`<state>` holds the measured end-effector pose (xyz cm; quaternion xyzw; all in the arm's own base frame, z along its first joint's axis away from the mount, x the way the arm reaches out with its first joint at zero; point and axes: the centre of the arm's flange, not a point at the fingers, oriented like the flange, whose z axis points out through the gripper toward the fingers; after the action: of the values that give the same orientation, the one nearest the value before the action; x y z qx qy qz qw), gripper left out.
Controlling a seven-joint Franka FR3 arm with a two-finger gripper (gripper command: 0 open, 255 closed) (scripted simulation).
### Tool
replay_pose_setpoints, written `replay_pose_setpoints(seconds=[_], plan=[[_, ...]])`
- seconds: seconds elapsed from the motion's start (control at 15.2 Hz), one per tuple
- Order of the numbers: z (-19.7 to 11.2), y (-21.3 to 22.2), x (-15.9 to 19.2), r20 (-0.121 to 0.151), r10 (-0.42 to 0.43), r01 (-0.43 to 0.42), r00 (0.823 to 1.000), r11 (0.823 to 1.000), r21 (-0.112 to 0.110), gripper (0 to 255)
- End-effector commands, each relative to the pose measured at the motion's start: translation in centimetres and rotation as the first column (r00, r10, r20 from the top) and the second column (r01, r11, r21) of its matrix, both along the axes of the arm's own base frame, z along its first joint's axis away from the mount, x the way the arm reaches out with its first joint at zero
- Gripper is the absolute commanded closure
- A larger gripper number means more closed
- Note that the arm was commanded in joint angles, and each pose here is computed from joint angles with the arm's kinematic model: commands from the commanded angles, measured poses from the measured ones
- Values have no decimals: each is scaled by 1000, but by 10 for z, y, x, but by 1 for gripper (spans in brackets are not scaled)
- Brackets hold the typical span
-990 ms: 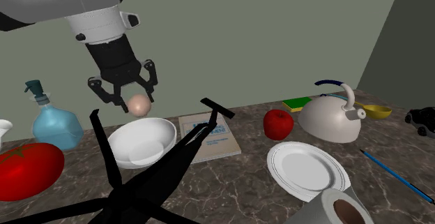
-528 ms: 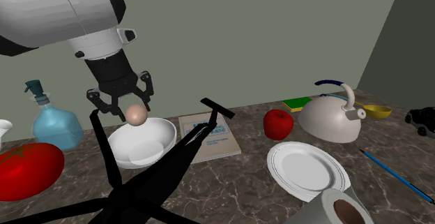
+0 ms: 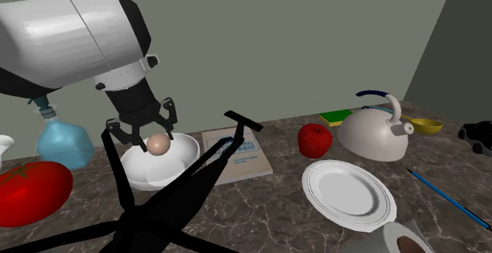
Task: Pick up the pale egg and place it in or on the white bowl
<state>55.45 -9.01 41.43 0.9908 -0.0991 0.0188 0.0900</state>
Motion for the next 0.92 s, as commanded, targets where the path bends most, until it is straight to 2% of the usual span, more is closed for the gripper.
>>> replay_pose_setpoints(seconds=[0.0, 0.46, 0.53, 0.86], plan=[[-8, 1, 0, -1, 1, -1, 1000, 1000, 0, 255], [-8, 1, 0, -1, 1, -1, 1000, 1000, 0, 255], [-8, 1, 0, -1, 1, -1, 1000, 1000, 0, 0], [-8, 1, 0, -1, 1, -1, 1000, 1000, 0, 0]])
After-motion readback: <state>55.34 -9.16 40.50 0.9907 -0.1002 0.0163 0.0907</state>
